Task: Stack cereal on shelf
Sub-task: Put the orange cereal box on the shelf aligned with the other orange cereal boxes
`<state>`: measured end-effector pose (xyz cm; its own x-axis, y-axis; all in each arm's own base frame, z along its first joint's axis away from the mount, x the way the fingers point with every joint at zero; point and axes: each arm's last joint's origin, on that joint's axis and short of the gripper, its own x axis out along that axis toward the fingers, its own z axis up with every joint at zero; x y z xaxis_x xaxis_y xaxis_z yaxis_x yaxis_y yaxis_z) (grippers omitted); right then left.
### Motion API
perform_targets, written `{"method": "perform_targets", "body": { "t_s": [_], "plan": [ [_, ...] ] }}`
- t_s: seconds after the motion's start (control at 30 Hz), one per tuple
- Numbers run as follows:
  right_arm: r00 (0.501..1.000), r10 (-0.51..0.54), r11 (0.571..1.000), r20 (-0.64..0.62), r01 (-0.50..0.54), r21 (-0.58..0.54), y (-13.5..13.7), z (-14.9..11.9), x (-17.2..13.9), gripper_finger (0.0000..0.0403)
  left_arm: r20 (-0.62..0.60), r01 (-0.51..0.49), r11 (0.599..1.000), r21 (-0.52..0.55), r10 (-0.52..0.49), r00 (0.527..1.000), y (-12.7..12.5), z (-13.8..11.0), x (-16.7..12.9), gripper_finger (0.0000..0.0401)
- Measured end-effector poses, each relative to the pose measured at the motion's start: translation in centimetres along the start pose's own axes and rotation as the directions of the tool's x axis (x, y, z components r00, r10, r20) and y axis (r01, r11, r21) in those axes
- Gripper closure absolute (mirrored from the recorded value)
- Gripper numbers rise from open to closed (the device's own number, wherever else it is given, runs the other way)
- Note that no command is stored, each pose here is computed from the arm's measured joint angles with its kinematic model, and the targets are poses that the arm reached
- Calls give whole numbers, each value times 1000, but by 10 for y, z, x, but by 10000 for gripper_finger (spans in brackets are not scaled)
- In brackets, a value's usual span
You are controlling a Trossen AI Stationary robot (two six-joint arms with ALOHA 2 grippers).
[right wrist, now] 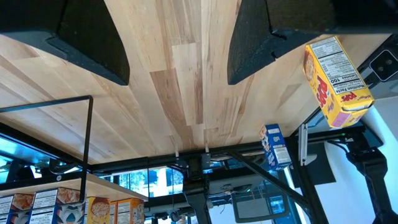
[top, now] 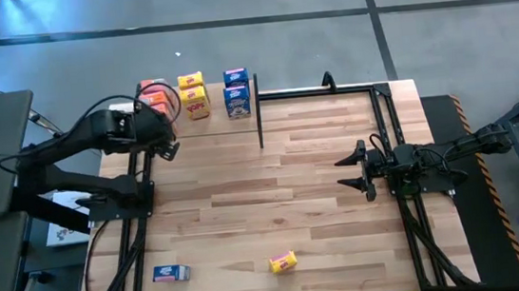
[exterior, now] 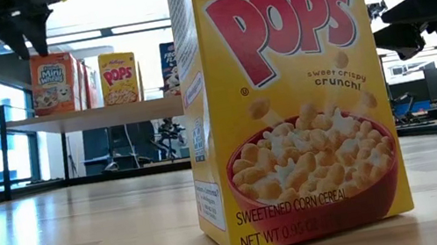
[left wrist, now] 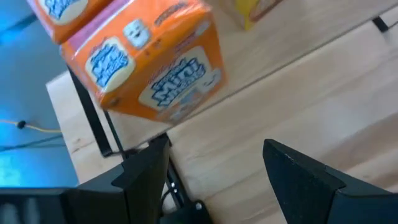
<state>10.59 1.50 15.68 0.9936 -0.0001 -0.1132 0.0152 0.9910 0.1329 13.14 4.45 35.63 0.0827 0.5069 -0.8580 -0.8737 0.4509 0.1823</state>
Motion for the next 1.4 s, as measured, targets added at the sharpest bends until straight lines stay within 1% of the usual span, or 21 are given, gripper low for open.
{"method": "perform_targets", "body": {
  "t_s": [0.3,0.47,0.6,0.8,0.9,1.1,1.4],
  "plan": [
    [1000,0,1000,0,0,0,0,0,0,139,52,-61,998,2,61,997,-4,2,1,148],
    [1000,0,1000,0,0,0,0,0,0,139,54,-76,997,-17,77,996,-6,4,3,148],
    [1000,0,1000,1,0,0,0,0,0,139,78,-111,993,-29,113,990,-7,6,5,148],
    [1000,0,1000,0,0,0,0,0,0,139,51,-145,987,-74,149,988,-6,11,11,148],
    [1000,0,1000,1,0,0,0,0,0,139,24,-148,985,-85,150,988,-6,14,14,148],
    [1000,0,1000,0,0,0,0,0,0,139,13,-170,979,-115,172,985,-3,18,18,148],
    [1000,0,1000,0,0,0,0,0,0,139,11,-174,978,-118,176,984,1,22,21,148]
  ]
}}
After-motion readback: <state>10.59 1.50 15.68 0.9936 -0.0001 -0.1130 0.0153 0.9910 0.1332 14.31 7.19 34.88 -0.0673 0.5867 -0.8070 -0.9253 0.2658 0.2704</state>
